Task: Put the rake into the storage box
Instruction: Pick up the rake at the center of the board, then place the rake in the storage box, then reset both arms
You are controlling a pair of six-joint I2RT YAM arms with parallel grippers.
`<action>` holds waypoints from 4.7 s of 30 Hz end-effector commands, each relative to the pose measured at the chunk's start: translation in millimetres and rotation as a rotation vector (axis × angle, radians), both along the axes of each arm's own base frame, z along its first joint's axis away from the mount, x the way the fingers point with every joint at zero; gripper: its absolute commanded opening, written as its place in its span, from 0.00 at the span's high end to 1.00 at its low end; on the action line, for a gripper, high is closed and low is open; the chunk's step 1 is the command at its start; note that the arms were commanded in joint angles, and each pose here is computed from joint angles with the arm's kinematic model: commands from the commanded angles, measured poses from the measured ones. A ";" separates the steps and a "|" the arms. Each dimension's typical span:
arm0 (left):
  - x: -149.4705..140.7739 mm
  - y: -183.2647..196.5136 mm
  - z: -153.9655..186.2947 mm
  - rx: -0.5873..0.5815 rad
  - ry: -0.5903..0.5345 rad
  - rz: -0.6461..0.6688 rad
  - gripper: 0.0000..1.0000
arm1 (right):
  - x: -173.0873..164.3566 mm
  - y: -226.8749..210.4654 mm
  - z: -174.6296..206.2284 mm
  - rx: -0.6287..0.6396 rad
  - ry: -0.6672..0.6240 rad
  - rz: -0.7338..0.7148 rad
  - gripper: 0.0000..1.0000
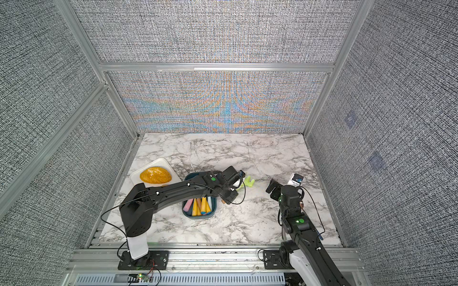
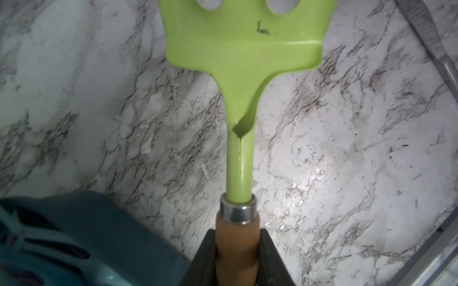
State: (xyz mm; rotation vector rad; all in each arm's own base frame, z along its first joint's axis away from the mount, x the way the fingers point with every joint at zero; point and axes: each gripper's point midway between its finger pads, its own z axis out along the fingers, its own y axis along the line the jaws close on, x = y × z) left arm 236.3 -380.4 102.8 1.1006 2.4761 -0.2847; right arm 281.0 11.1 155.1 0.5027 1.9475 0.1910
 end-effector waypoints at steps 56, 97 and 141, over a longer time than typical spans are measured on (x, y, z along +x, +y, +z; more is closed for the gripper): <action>19.9 183.7 63.7 -0.074 -0.275 0.676 0.01 | 1.2 230.2 32.0 -0.159 -0.096 0.917 0.01; 136.5 379.3 13.4 0.133 -0.747 0.945 0.01 | 75.8 -27.0 -12.8 -0.388 -0.249 0.090 0.01; 160.4 396.0 -5.6 -0.131 -0.765 0.934 0.01 | 94.8 -12.3 -33.6 -0.426 -0.253 0.203 0.01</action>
